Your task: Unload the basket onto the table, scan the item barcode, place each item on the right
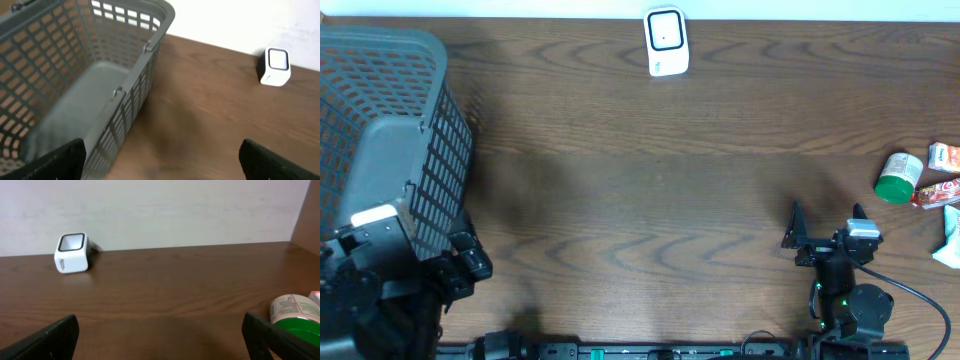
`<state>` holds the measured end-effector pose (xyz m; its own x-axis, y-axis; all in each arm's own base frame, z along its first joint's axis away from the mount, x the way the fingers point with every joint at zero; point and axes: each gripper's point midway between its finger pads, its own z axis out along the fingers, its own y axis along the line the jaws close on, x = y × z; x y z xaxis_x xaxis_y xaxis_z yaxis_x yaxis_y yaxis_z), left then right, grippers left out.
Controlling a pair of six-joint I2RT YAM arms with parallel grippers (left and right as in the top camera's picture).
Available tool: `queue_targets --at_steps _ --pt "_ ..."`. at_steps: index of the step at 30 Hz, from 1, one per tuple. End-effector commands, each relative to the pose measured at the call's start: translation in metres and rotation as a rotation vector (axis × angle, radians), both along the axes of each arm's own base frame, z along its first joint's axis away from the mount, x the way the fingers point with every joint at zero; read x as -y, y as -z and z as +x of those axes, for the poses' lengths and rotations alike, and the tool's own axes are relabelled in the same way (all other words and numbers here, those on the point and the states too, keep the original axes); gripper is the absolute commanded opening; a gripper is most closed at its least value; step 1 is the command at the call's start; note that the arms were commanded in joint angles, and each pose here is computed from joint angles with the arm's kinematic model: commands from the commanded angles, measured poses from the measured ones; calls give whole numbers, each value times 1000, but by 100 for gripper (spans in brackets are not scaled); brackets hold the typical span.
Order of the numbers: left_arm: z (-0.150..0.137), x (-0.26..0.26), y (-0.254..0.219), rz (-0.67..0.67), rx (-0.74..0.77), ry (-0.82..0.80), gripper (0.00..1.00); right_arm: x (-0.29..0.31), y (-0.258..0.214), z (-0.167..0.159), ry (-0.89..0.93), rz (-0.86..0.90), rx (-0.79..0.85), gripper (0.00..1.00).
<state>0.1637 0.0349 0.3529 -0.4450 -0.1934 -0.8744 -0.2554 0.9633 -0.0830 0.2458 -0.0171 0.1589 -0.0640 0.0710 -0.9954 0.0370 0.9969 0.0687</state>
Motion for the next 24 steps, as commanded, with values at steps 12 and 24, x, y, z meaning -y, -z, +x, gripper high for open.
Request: queue_targets --at_steps 12,24 --pt "39 21 100 1 283 124 98 0 0 0 3 12 1 99" --pt "80 21 167 -2 351 127 98 0 0 0 3 12 1 99"
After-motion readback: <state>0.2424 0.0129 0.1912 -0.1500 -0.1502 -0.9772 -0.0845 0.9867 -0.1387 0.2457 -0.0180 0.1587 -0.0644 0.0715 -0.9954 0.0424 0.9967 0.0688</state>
